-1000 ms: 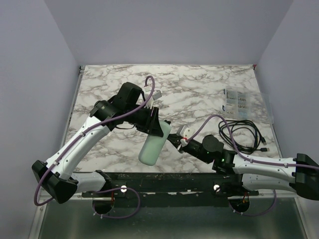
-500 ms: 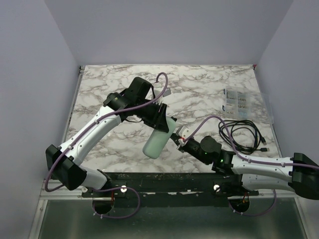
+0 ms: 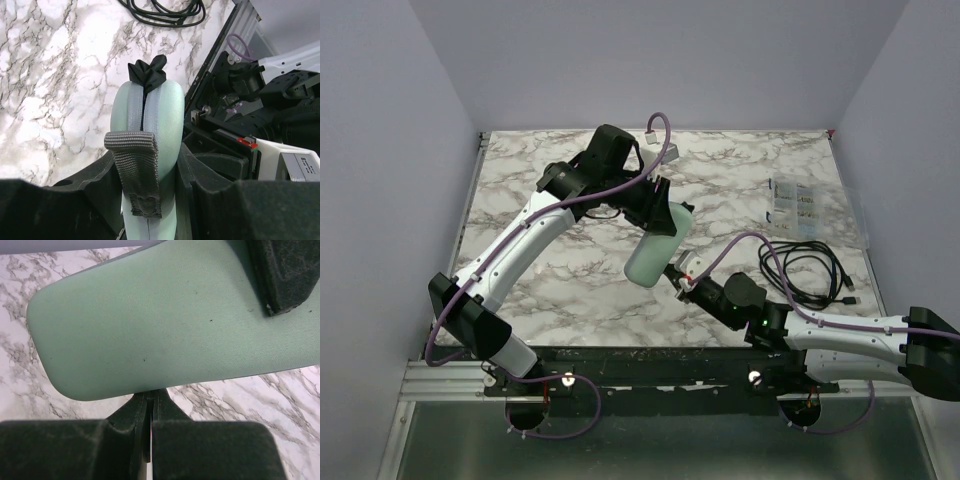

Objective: Open the umbrella

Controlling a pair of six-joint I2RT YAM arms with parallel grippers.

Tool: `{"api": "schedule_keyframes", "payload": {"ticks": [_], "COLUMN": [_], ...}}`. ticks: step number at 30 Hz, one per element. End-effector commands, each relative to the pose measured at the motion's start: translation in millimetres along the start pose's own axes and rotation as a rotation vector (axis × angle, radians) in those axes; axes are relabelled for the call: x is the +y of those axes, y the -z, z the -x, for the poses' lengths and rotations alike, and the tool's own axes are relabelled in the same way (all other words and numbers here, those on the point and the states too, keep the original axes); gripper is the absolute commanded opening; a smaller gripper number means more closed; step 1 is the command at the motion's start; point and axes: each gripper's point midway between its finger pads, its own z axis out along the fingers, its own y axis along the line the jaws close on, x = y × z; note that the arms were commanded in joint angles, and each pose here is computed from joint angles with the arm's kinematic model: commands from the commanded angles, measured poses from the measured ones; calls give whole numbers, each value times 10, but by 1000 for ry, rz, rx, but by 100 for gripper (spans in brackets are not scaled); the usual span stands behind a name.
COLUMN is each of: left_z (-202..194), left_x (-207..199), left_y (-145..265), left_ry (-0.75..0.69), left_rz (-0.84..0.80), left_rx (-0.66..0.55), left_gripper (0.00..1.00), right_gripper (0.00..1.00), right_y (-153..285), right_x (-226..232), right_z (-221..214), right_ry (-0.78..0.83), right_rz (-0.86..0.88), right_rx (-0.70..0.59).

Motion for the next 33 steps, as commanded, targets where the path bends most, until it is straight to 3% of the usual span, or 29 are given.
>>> {"api": "schedule_keyframes", "payload": {"ticks": [1,17,29,33], "left_z": [351,525,824,925], "left_x": [-152,-289,-267,-351], "left_y": [24,401,794,835], "left_ry": [-72,92,212,204], "left_rz": [-73,2,104,55], "left_rx": [-119,-345,-547,-595], "left_gripper": [0,0,0,0], "right_gripper": [1,1,1,1], "right_y": [-30,102,189,199], "right_x": [49,181,229,241], "right_z": [338,500,694,735], "right_ry": [-37,-245,-287,-351], "right_rz": [32,107,165,169], "right_rx": [-90,-127,-152,-159]}}
